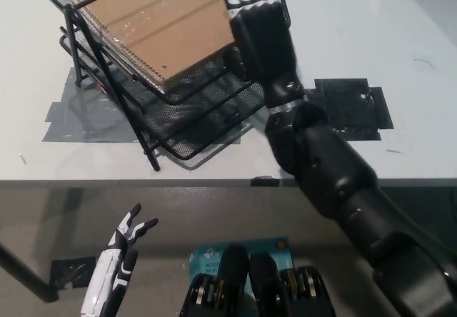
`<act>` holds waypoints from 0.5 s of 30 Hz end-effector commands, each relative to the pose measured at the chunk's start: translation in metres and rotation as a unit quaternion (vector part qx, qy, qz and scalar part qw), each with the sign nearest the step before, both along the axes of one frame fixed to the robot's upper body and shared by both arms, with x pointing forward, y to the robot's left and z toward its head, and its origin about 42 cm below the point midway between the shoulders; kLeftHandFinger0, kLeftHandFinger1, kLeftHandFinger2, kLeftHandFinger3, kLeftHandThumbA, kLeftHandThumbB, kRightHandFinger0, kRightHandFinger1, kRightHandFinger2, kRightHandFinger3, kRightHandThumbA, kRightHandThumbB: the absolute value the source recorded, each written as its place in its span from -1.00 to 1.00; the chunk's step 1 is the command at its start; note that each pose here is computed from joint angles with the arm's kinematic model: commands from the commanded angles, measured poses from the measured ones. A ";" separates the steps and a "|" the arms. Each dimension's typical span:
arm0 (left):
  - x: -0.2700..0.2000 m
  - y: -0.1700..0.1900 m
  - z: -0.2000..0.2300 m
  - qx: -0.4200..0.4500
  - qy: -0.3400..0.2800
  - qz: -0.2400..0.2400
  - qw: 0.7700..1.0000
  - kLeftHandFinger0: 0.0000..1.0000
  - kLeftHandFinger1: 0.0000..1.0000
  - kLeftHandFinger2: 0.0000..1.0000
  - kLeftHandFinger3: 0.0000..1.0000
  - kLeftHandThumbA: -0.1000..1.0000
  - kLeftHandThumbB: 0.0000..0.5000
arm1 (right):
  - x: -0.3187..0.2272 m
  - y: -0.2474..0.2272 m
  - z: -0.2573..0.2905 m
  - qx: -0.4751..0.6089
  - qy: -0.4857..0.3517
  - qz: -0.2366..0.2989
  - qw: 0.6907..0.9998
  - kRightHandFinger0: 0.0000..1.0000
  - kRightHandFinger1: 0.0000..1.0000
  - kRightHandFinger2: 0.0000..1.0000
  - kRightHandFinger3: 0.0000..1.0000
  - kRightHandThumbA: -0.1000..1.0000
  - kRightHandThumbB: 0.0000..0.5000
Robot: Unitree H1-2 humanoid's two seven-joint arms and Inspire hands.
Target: A person hands a notebook to the robot and the robot grabs it with its right hand and places it in the file tray kept in the centre of the desk infront of it.
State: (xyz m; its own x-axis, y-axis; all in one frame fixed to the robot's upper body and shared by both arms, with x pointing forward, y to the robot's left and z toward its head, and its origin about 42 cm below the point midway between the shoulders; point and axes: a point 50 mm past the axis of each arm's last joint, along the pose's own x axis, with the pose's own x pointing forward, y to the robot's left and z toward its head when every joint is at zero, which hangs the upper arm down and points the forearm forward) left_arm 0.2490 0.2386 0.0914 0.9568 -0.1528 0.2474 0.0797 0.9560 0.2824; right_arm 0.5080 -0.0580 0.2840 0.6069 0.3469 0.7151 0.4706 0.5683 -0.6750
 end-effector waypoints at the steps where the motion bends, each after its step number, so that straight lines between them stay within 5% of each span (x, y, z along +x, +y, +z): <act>1: 0.017 0.004 0.022 0.021 -0.036 -0.022 0.999 0.95 0.82 0.67 1.00 0.97 0.19 | -0.084 -0.065 0.166 -0.269 0.365 0.171 0.875 1.00 1.00 1.00 1.00 0.78 1.00; 9: 0.025 0.004 0.027 0.024 -0.044 -0.026 0.998 0.79 0.75 0.69 1.00 0.91 0.20 | -0.131 -0.120 0.234 -0.339 0.394 0.205 0.830 1.00 1.00 1.00 1.00 1.00 1.00; 10: 0.027 0.004 0.029 0.028 -0.048 -0.028 0.998 0.74 0.73 0.71 1.00 0.89 0.13 | -0.145 -0.135 0.254 -0.339 0.391 0.215 0.828 1.00 1.00 1.00 1.00 0.82 1.00; 15: 0.032 0.004 0.031 0.031 -0.049 -0.025 0.998 0.71 0.70 0.70 1.00 0.90 0.20 | -0.176 -0.163 0.293 -0.331 0.385 0.230 0.830 1.00 1.00 1.00 1.00 0.67 1.00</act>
